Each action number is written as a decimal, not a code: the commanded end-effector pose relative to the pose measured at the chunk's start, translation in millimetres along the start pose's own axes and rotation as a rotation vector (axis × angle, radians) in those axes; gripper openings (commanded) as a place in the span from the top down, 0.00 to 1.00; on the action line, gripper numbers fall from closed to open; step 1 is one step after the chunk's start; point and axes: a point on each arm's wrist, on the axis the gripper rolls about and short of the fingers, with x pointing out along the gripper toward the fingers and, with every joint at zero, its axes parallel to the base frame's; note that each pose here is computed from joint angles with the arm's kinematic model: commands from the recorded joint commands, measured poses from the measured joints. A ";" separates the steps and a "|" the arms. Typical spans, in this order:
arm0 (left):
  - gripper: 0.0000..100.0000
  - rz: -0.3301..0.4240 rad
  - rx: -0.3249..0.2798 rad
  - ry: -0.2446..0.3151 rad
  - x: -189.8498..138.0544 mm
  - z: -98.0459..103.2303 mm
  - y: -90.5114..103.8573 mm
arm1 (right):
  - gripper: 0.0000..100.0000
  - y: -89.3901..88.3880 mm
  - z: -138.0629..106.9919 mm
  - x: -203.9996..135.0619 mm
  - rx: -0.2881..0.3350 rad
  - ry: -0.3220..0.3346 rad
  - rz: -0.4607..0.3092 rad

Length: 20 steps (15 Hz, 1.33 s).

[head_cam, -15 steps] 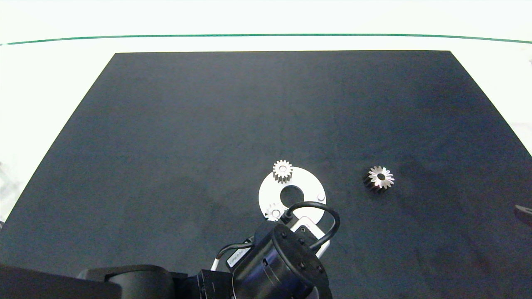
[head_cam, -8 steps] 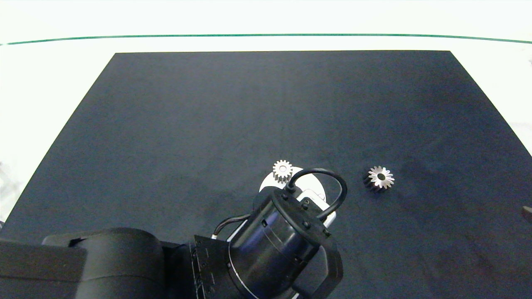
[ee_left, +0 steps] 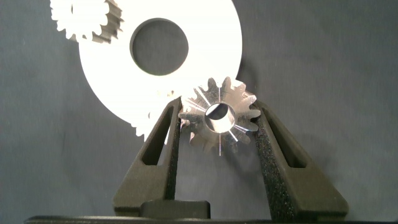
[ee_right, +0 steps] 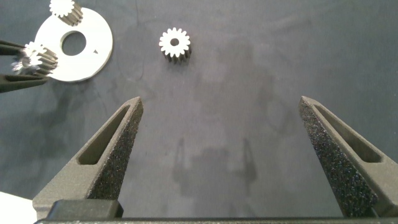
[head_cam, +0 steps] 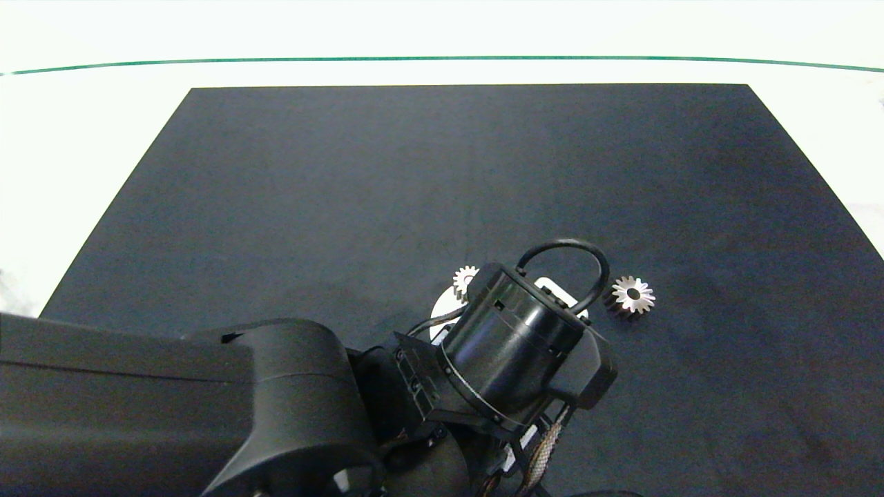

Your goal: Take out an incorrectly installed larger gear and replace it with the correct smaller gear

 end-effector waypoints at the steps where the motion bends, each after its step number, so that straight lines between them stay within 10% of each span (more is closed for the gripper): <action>1: 0.78 0.009 0.007 0.011 7.0 10.4 -0.2 | 0.00 -0.5 -1.4 -3.6 0.002 -0.007 0.001; 20: 0.78 0.020 -0.002 -0.027 32.0 46.1 -7.2 | 0.00 -0.5 -7.1 -6.6 0.011 -0.006 0.004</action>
